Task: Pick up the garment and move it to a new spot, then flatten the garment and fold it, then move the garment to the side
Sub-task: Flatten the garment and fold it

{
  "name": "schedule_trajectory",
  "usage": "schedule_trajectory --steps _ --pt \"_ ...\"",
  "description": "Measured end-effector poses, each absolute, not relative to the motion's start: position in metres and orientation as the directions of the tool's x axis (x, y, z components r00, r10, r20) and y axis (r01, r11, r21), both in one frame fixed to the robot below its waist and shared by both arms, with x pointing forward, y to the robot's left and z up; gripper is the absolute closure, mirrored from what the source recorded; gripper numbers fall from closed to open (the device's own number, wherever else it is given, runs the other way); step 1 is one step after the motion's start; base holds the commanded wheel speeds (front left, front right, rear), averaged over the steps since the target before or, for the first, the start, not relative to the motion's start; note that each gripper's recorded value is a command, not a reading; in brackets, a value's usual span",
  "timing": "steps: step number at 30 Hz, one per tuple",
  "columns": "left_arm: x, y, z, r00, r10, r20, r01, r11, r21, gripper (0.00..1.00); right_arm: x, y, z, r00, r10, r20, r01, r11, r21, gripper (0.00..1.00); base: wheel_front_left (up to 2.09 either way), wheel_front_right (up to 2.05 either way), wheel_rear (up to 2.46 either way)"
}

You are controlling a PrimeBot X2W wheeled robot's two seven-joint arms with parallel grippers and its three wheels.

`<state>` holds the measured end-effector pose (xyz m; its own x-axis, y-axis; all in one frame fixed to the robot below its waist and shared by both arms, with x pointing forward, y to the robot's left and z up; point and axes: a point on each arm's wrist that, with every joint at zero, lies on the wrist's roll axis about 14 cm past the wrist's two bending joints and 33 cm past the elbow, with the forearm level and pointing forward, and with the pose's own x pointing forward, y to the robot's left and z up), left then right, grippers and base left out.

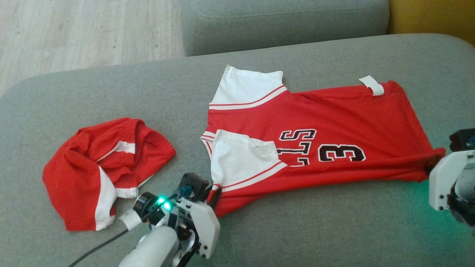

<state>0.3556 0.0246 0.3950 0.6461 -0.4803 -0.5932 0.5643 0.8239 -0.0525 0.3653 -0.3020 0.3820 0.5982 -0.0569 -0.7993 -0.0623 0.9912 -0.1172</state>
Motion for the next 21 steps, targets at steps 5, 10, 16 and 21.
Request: schedule_trajectory --steps 5,10,16,21 --pt "0.350 0.027 0.395 0.643 -0.472 -0.603 0.556 0.830 -0.057 0.53 0.380 -0.303 0.398 0.696 -0.042 -0.717 -0.045 0.994 -0.102 0.00 0.00 0.00 0.00" --pt "0.360 0.030 0.409 0.703 -0.465 -0.538 0.516 0.854 -0.063 0.00 0.422 -0.302 0.458 0.906 -0.034 -0.421 -0.005 0.996 -0.092 0.00 0.00 0.00 0.00" --pt "0.402 0.036 0.457 0.855 -0.434 -0.283 0.426 0.900 -0.093 0.00 0.446 -0.281 0.502 0.990 -0.014 -0.138 0.005 0.998 -0.066 0.00 0.00 0.00 0.00" --pt "0.442 0.040 0.501 0.906 -0.416 -0.078 0.407 0.907 -0.111 0.00 0.454 -0.272 0.516 0.999 -0.034 -0.017 0.033 0.998 -0.044 0.00 0.00 0.00 0.00"
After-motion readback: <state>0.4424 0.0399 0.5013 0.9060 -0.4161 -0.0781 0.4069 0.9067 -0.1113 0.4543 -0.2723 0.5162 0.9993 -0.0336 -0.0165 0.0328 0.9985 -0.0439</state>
